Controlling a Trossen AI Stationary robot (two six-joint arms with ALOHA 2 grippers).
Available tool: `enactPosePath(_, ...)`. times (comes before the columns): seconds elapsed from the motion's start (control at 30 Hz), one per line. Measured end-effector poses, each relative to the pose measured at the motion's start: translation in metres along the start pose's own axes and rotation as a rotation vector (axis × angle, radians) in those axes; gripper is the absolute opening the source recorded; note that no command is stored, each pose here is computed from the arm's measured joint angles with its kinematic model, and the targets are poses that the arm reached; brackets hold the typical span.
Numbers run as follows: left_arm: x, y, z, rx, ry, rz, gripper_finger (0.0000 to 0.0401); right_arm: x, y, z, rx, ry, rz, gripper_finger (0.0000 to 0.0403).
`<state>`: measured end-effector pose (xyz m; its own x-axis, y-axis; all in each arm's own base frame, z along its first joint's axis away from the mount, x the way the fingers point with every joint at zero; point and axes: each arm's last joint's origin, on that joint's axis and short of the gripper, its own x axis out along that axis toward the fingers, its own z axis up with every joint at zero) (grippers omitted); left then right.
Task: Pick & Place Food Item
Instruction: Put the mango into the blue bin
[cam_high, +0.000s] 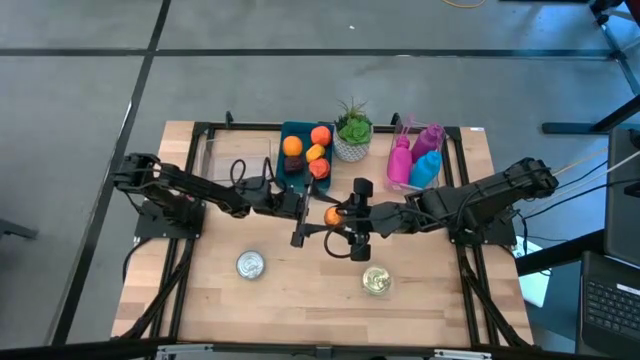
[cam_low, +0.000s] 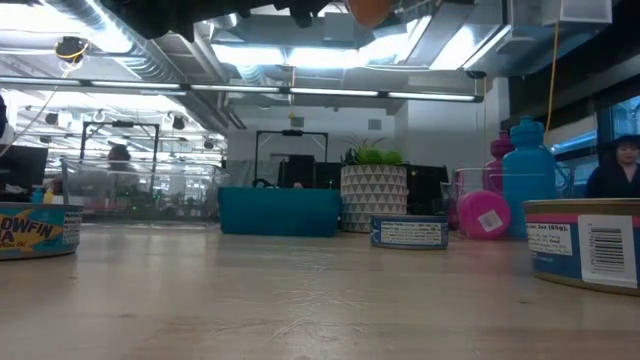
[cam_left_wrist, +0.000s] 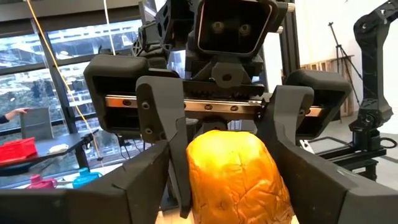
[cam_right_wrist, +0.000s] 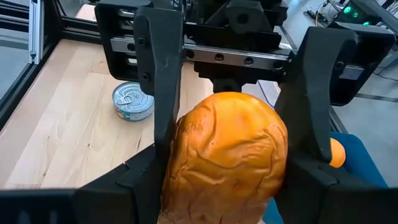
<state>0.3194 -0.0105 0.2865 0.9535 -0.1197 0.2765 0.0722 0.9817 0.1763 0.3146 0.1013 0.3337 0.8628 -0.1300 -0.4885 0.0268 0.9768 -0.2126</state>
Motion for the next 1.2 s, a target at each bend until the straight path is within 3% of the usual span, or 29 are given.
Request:
enactPosePath(0.53, 0.0, -0.002, 0.0, 0.011, 0.001, 0.004, 0.0249, 0.0, -0.001, 0.0, 0.005, 0.003, -0.002, 0.0244)
enactPosePath(0.93, 0.0, 0.002, 0.0, 0.07, 0.013, 0.073, 0.0234, 0.0, -0.002, -0.005, 0.063, 0.044, -0.057, 0.0343)
enactPosePath(1.2, -0.002, 0.015, -0.009, 0.057, 0.091, 0.093, 0.0186, 0.0, -0.005, -0.012, 0.053, 0.103, -0.164, 0.0347)
